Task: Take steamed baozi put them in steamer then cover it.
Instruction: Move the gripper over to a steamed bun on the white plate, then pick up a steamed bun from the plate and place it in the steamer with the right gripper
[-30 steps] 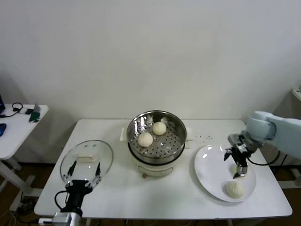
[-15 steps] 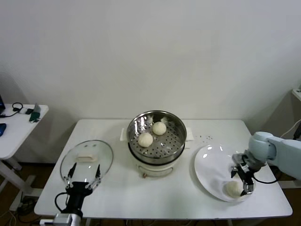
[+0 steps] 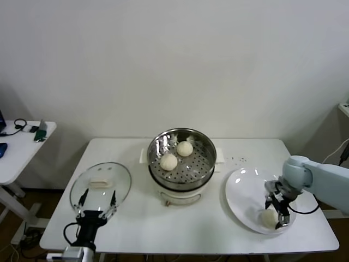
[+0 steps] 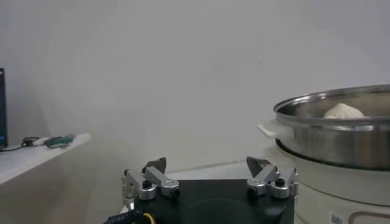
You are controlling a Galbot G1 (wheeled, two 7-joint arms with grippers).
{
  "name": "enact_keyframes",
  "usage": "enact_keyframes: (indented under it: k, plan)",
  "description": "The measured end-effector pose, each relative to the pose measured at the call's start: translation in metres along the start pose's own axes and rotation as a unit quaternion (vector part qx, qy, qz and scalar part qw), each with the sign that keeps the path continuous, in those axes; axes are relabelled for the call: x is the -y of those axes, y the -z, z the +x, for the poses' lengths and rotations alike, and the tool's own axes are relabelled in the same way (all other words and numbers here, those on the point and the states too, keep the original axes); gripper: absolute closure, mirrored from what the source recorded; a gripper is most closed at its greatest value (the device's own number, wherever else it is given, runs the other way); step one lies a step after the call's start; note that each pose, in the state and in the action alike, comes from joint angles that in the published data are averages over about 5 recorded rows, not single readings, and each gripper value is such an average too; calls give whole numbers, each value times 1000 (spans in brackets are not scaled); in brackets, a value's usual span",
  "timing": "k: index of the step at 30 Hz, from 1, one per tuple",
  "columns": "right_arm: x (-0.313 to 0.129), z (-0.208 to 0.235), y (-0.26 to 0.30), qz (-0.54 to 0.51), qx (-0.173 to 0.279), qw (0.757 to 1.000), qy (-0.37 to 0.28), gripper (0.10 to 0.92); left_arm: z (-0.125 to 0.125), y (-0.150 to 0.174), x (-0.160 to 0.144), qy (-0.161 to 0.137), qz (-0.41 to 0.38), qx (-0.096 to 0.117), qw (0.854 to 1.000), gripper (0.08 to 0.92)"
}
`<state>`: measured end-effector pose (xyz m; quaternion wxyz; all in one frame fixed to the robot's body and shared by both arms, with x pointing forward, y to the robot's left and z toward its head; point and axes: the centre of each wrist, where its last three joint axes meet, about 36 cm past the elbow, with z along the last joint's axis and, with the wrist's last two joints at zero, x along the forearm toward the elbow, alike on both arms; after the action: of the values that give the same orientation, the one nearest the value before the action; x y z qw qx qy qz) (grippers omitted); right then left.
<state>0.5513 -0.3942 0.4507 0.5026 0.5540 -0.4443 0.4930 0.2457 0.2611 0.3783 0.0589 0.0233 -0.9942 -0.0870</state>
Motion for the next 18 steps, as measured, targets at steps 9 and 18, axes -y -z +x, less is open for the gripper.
enact_keyframes:
  k: [9, 18]
  plan:
    - [5, 6, 3, 8, 2, 1000, -3, 338, 1, 0, 0, -1, 0, 0, 1000, 177]
    - [25, 49, 22, 61, -3, 998, -27, 335, 1, 3, 3, -4, 1, 3, 1000, 177]
